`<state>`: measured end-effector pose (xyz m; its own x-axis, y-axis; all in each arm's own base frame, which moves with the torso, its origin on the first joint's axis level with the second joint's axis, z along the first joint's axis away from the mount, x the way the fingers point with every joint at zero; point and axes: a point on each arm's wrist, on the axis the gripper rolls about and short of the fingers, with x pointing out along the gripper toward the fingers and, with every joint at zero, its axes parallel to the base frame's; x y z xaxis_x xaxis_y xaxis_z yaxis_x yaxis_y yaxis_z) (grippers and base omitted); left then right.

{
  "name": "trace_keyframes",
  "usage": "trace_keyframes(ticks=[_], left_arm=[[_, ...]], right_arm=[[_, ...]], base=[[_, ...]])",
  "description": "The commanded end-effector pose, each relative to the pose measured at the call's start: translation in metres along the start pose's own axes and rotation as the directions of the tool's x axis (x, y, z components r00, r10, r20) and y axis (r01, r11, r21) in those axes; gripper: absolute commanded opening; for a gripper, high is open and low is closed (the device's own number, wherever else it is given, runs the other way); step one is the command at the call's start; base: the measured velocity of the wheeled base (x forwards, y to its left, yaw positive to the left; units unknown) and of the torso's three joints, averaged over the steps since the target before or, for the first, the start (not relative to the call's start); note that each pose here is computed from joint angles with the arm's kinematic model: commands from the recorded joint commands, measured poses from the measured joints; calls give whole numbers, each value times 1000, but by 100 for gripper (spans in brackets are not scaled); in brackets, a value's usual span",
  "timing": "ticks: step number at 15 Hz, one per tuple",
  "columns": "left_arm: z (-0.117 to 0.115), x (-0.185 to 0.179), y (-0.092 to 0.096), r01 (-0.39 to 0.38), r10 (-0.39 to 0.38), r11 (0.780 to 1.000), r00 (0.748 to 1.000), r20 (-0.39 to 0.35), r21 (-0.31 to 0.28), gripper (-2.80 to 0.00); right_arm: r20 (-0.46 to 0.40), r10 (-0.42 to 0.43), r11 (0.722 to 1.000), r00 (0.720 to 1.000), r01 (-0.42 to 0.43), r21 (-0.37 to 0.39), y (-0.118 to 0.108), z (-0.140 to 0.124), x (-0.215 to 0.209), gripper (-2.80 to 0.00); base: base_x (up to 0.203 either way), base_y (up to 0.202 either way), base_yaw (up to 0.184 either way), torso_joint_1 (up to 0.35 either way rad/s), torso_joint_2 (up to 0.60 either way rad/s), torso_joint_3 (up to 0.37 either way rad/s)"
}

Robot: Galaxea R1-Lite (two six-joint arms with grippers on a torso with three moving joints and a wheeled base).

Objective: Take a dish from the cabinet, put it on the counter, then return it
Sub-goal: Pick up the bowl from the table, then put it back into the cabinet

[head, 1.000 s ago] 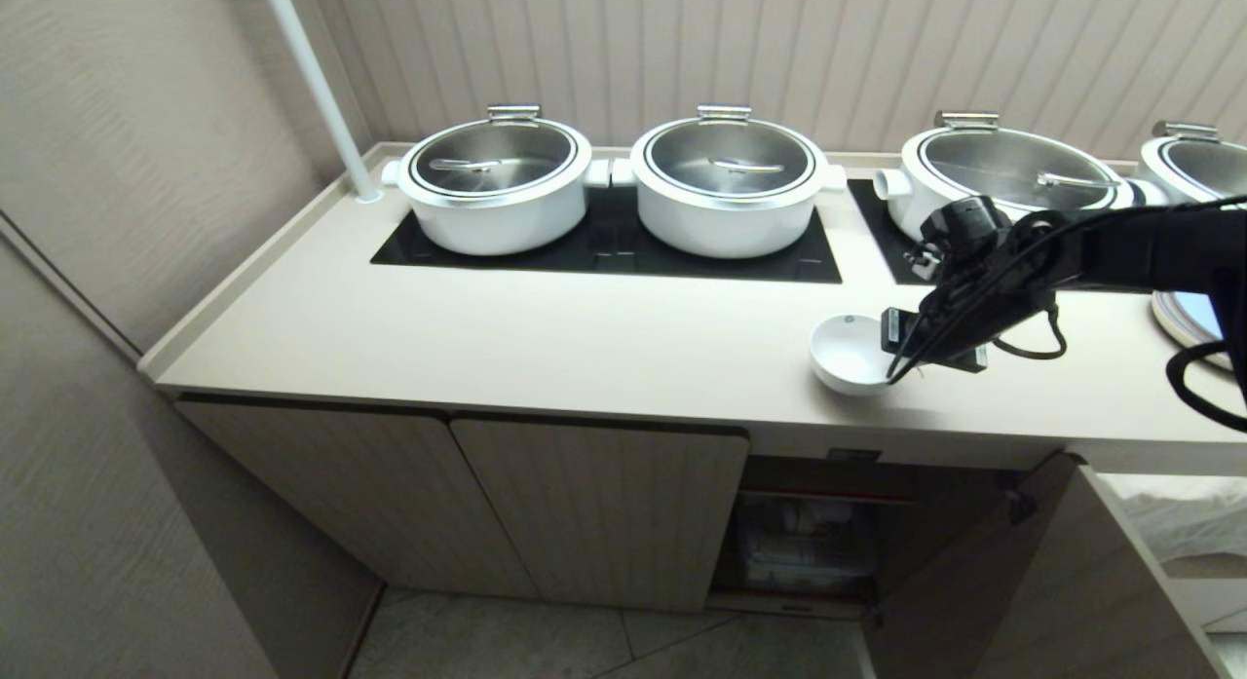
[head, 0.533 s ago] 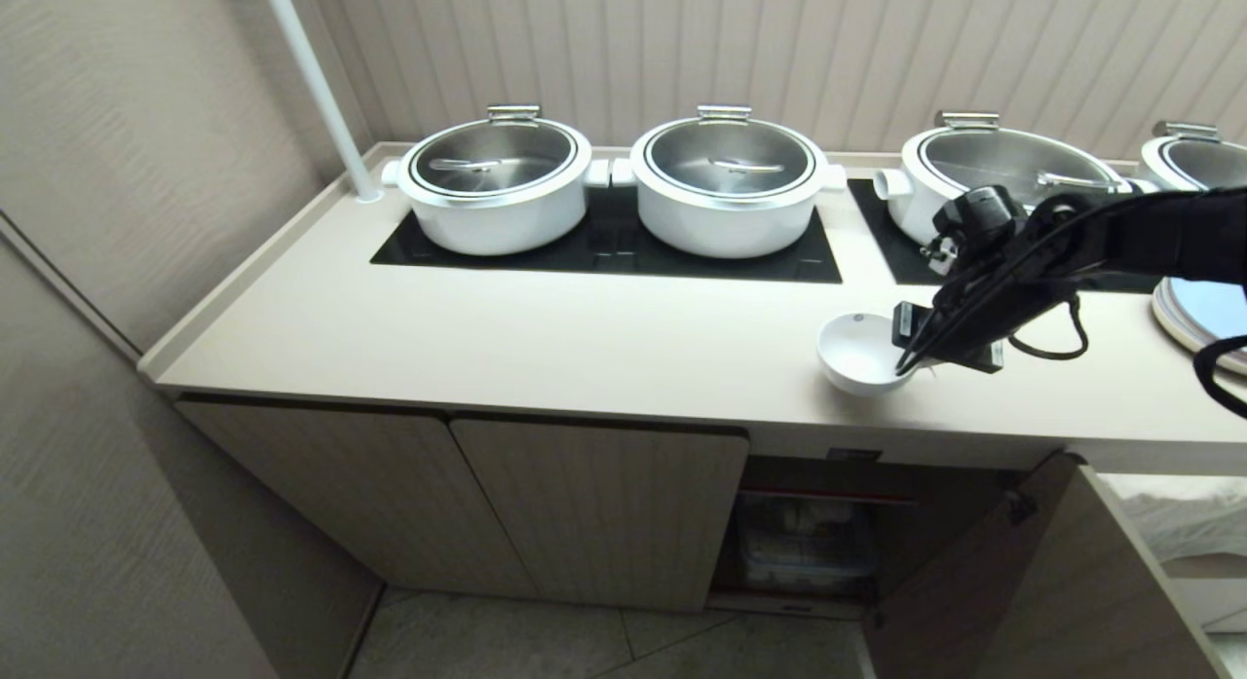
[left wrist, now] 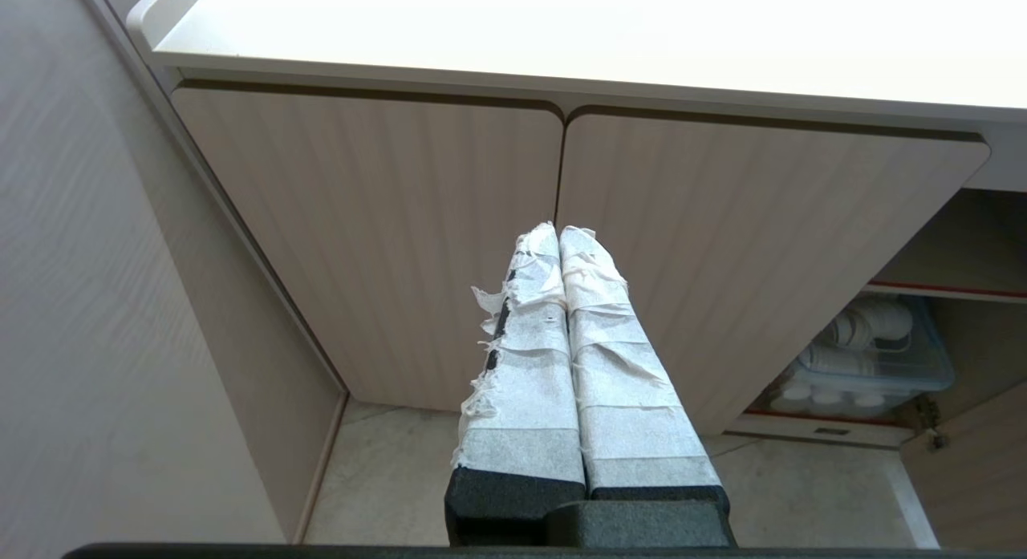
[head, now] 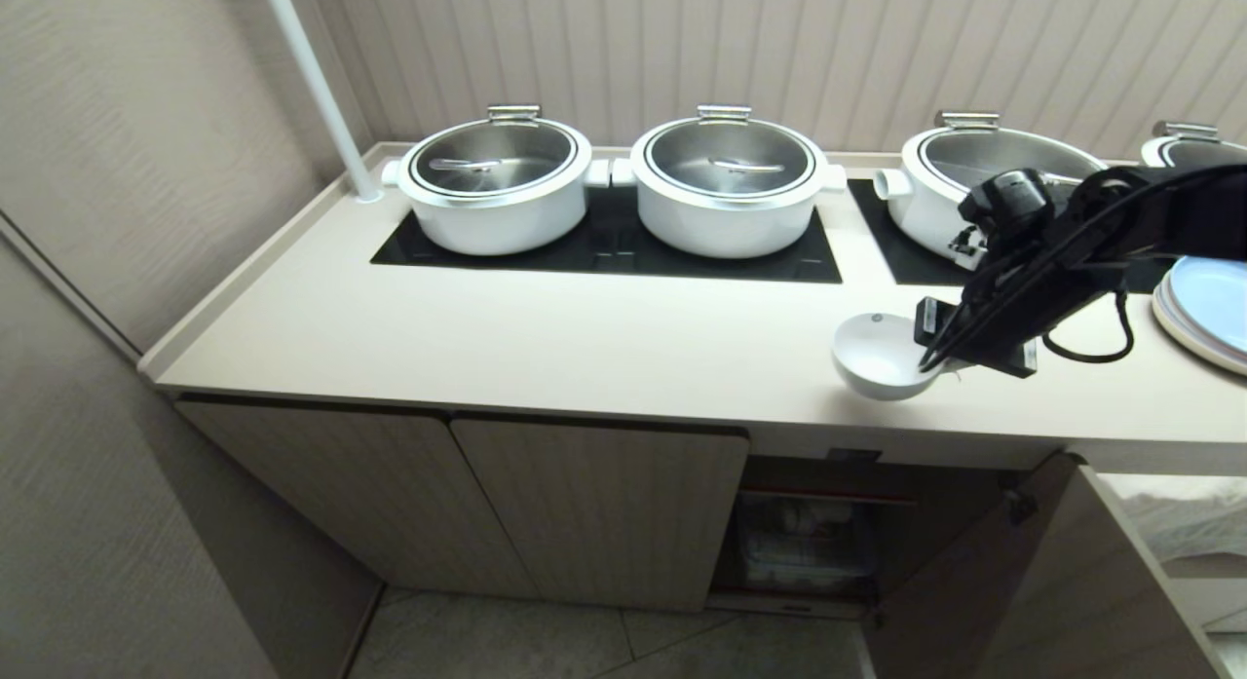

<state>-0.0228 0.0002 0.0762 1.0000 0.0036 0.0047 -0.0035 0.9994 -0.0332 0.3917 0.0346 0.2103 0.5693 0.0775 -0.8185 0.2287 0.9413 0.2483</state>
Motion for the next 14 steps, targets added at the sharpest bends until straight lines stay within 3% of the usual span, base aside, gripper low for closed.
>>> trace_keyframes(ticks=[1, 5, 11, 14], left_arm=[[0, 0, 0, -1, 1, 1000, 1000, 1, -1, -280], [0, 0, 0, 0, 0, 1000, 1000, 1, -1, -280], [0, 0, 0, 0, 0, 1000, 1000, 1, -1, -280], [0, 0, 0, -1, 1, 1000, 1000, 0, -1, -280]], right_arm=[[-9, 0, 1000, 1000, 0, 0, -4, -13, -20, -280], [-51, -2, 1000, 999, 1, -11, -11, -42, -42, -280], [-38, 55, 998, 998, -56, -31, -19, -78, -64, -280], [-70, 58, 998, 996, -61, -33, -31, -109, -73, -280]], base=[[0, 0, 0, 0, 0, 0], [0, 0, 0, 0, 0, 0], [0, 0, 0, 0, 0, 0], [0, 0, 0, 0, 0, 0]])
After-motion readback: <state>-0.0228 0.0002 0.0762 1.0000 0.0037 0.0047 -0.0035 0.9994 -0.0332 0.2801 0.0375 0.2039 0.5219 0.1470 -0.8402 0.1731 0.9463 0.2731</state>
